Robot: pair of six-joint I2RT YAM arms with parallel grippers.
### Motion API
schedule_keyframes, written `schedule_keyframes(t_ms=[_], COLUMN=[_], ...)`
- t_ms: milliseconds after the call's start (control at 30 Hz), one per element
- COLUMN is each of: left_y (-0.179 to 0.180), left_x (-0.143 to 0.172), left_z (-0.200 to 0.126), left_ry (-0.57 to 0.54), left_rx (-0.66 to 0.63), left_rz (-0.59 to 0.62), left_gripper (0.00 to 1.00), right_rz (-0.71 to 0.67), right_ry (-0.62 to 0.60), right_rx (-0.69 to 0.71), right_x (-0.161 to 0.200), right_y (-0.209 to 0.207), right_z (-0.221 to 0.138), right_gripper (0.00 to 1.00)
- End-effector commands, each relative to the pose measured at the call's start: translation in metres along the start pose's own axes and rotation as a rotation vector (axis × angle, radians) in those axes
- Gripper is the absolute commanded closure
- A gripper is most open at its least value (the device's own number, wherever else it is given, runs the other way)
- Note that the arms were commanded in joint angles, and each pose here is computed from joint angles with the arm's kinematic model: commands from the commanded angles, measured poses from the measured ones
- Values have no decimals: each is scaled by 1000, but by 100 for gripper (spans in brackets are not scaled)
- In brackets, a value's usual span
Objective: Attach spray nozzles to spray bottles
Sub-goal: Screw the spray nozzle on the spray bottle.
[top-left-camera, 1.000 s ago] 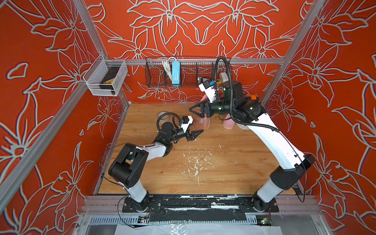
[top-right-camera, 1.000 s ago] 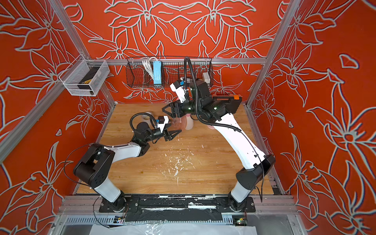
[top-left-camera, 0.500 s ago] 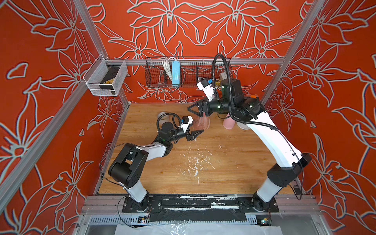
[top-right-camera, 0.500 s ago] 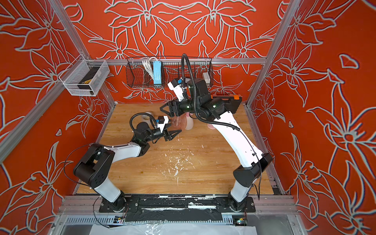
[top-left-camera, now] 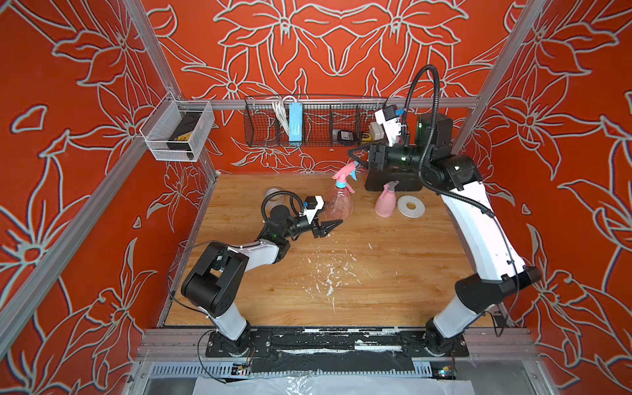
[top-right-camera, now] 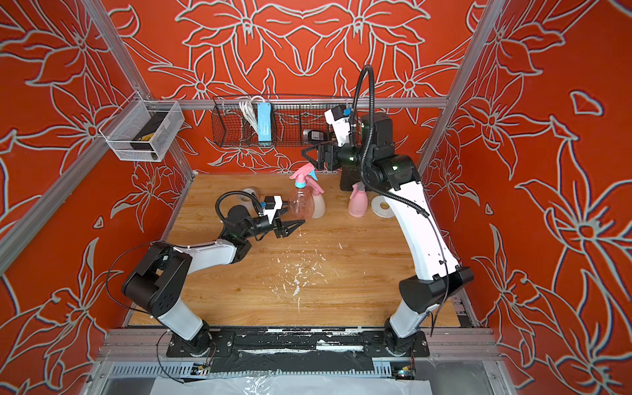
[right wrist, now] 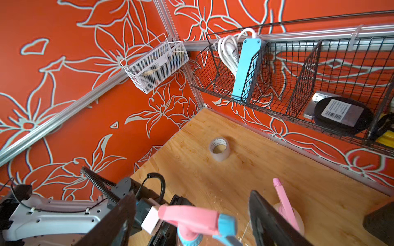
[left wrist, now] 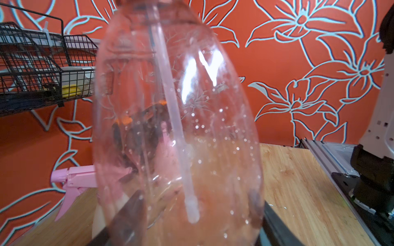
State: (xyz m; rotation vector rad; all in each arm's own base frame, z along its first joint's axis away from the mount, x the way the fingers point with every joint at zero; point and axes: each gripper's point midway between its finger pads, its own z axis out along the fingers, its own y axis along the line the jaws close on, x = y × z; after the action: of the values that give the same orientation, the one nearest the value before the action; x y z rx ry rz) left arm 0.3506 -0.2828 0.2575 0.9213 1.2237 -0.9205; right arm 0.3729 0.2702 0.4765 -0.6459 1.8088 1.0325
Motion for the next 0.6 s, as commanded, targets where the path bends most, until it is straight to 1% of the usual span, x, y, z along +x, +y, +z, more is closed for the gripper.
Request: schedule_keyframes(t_ms=[0,100,200,567], left_y=[-9,-8,-5,3], left_x=[-22,-22,-23,-21], left_z=[-6,-6,-5,-1], left_ry=[-55,-56,-59,-57], left_rx=[36,33,29,12], left_rz=[53,52,49,43], left_gripper=[58,58,58,58], right_rz=[40,67,80,87], right_ry=[32,72,73,67], right_rx=[-160,-203,-237,-230], right_x=[3,15,20,43], right_y=[13,12,18,36], right_z=[17,24,21,-2], right_gripper=[15,15,15,17])
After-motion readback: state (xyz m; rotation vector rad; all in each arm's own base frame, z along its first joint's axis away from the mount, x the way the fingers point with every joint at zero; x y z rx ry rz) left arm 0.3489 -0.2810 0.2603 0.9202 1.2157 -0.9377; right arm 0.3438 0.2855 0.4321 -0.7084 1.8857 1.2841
